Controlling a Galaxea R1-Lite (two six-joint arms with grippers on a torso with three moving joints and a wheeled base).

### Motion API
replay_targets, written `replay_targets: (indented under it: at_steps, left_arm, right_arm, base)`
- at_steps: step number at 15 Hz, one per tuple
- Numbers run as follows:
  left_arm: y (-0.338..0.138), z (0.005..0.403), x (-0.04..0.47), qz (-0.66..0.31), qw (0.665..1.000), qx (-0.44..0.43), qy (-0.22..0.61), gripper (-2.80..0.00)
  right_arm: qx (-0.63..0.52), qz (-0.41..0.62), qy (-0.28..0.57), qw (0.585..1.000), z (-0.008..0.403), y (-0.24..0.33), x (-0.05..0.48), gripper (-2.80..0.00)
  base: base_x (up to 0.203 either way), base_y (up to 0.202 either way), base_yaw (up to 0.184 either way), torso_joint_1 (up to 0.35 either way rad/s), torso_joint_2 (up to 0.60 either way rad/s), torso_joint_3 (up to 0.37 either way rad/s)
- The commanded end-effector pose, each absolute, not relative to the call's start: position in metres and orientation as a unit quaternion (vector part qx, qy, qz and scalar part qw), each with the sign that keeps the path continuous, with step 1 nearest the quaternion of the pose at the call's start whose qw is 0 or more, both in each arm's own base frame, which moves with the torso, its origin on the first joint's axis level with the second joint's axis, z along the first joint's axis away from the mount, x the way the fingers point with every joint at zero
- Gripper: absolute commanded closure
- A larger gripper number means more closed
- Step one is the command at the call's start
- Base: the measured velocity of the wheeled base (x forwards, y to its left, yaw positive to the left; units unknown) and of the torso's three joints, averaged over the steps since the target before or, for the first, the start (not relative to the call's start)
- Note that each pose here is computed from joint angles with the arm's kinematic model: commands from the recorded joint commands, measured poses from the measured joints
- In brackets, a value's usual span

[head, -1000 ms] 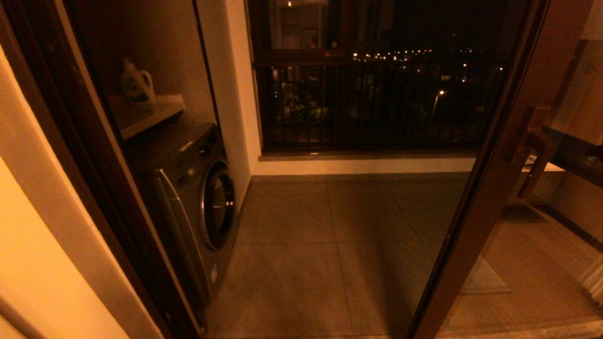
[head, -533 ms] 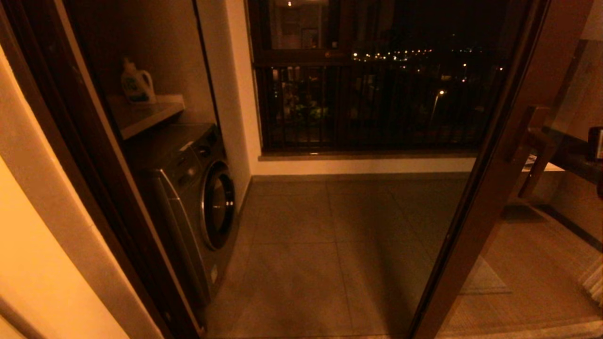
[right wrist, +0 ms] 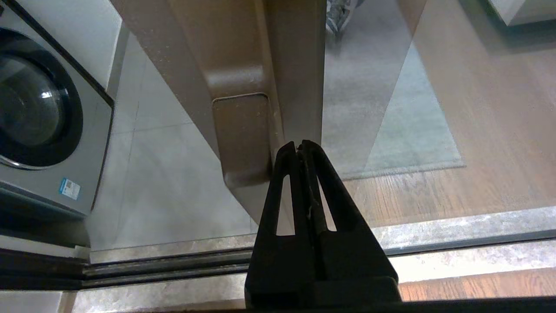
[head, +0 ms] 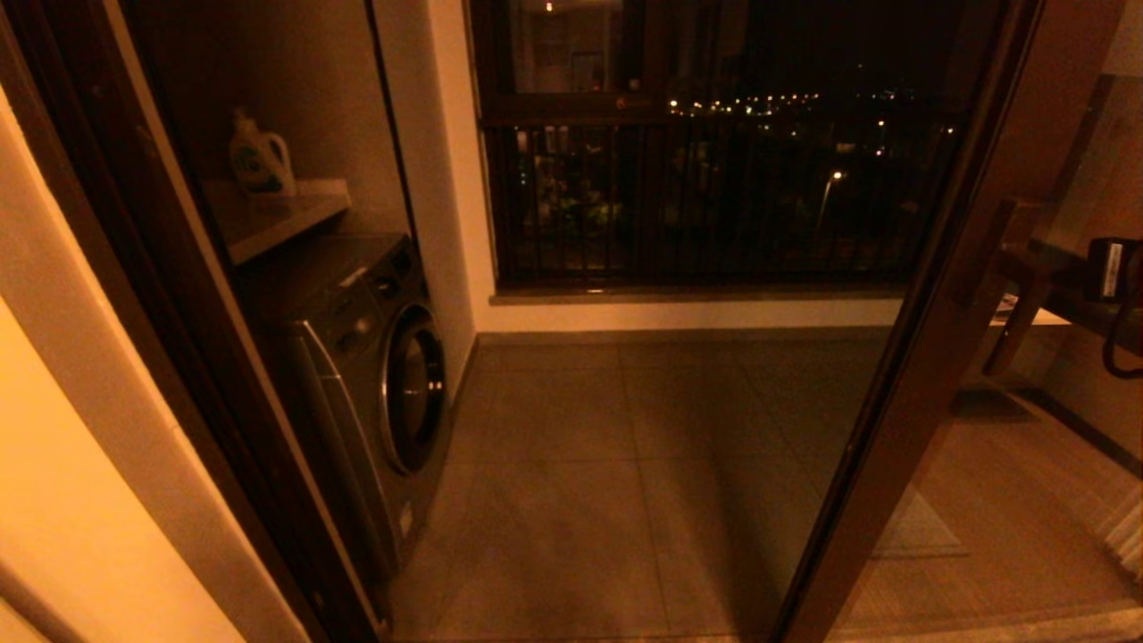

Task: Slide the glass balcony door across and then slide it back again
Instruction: Close the slid door

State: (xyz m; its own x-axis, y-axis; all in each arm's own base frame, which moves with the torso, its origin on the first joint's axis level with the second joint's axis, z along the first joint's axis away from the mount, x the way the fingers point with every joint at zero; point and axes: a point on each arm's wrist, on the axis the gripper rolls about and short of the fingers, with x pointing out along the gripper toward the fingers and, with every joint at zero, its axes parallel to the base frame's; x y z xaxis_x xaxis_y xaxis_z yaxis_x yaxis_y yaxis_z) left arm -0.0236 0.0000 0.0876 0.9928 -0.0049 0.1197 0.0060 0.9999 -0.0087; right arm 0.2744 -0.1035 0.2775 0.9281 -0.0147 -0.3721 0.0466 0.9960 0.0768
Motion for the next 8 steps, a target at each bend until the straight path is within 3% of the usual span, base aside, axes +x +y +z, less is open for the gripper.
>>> replay_targets:
  at_steps: [1,8]
  left_arm:
    - [0.0,0.077,-0.02,-0.002,0.999,-0.005,-0.04,0.0]
    - [0.0,0.077,-0.02,-0.002,0.999,-0.005,-0.04,0.0]
  right_arm:
    - [0.05,-0.012,0.193,0.98,0.275,-0.103,0.277,0.0]
    - [0.051,0.018,0.189,0.98,0.275,-0.084,0.283,0.0]
  base:
    - [0.0,0.0,0.0,0.0,0.0,0.0]
    - [0.0,0.0,0.0,0.0,0.0,0.0]
